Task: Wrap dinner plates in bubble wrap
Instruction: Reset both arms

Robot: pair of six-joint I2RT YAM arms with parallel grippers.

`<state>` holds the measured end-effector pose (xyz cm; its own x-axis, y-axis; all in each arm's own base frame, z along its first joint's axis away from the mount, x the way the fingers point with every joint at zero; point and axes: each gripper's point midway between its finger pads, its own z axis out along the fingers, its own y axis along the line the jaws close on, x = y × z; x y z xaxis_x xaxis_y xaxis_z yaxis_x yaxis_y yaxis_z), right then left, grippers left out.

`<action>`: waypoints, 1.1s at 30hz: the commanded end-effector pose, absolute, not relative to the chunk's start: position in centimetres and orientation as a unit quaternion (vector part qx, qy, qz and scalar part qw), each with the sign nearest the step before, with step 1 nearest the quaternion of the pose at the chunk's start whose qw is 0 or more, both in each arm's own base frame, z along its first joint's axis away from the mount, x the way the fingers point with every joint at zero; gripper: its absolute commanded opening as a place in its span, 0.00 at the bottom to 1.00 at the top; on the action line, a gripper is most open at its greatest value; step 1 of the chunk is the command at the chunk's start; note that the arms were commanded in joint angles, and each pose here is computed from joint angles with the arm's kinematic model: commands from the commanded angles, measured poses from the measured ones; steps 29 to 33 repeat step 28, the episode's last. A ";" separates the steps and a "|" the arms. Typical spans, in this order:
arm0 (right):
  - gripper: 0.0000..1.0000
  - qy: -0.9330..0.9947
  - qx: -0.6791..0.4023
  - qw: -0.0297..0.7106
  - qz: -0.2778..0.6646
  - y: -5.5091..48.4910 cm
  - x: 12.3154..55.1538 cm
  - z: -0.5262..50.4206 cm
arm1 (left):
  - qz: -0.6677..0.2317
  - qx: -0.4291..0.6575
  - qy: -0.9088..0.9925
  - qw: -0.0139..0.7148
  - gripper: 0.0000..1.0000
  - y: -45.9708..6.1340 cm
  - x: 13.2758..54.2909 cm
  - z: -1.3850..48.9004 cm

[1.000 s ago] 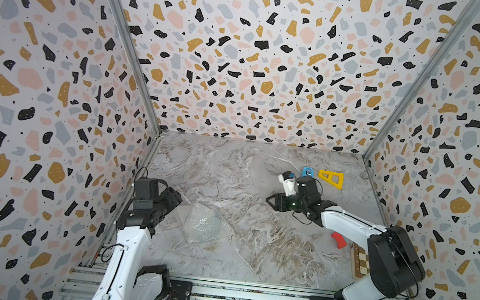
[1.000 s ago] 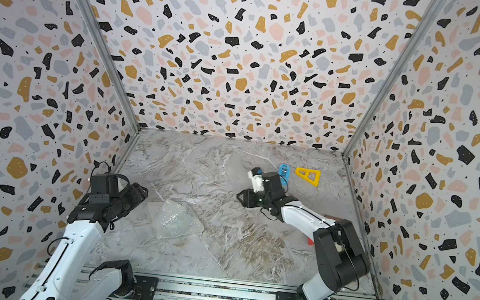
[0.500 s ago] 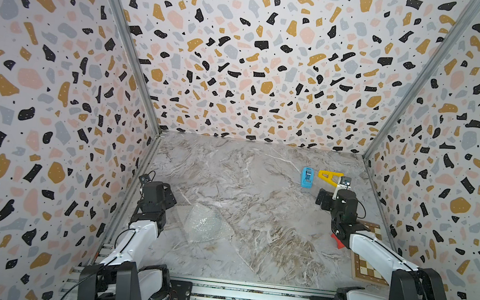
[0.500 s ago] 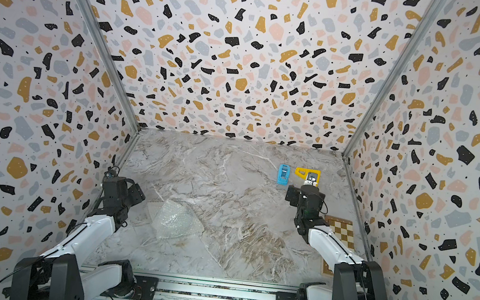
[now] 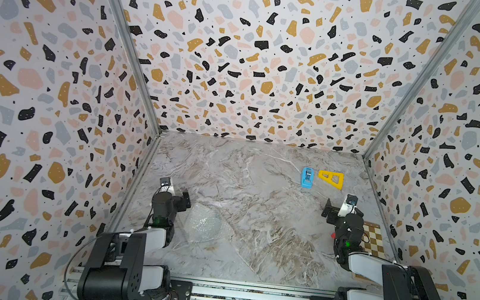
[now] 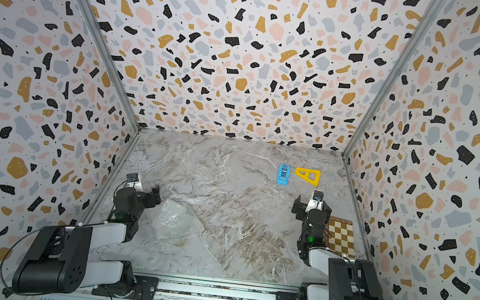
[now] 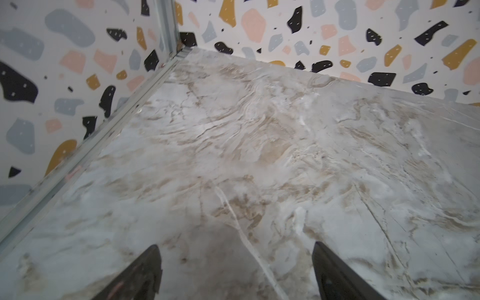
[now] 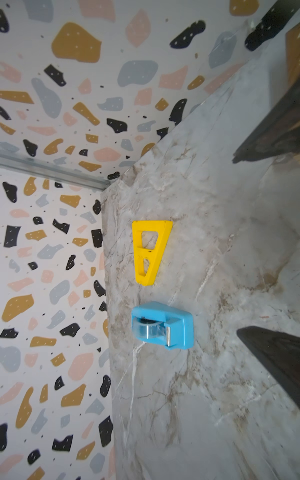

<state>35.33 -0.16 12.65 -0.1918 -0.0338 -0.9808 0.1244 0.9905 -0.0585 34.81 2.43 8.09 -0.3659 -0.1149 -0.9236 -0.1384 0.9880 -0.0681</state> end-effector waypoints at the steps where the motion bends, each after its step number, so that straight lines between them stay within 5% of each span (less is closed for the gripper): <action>1: 1.00 0.732 -0.006 0.678 -0.062 1.2 34.9 13.2 | 0.053 -0.015 0.802 0.595 0.93 0.8 37.1 10.3; 5: 1.00 0.764 0.021 0.643 -0.054 0.2 36.8 12.0 | 0.071 -0.047 0.820 0.566 0.99 1.8 37.5 9.6; 33: 1.00 0.759 -0.004 0.649 -0.046 1.0 36.7 12.3 | 0.071 -0.047 0.822 0.563 0.99 1.8 37.2 9.8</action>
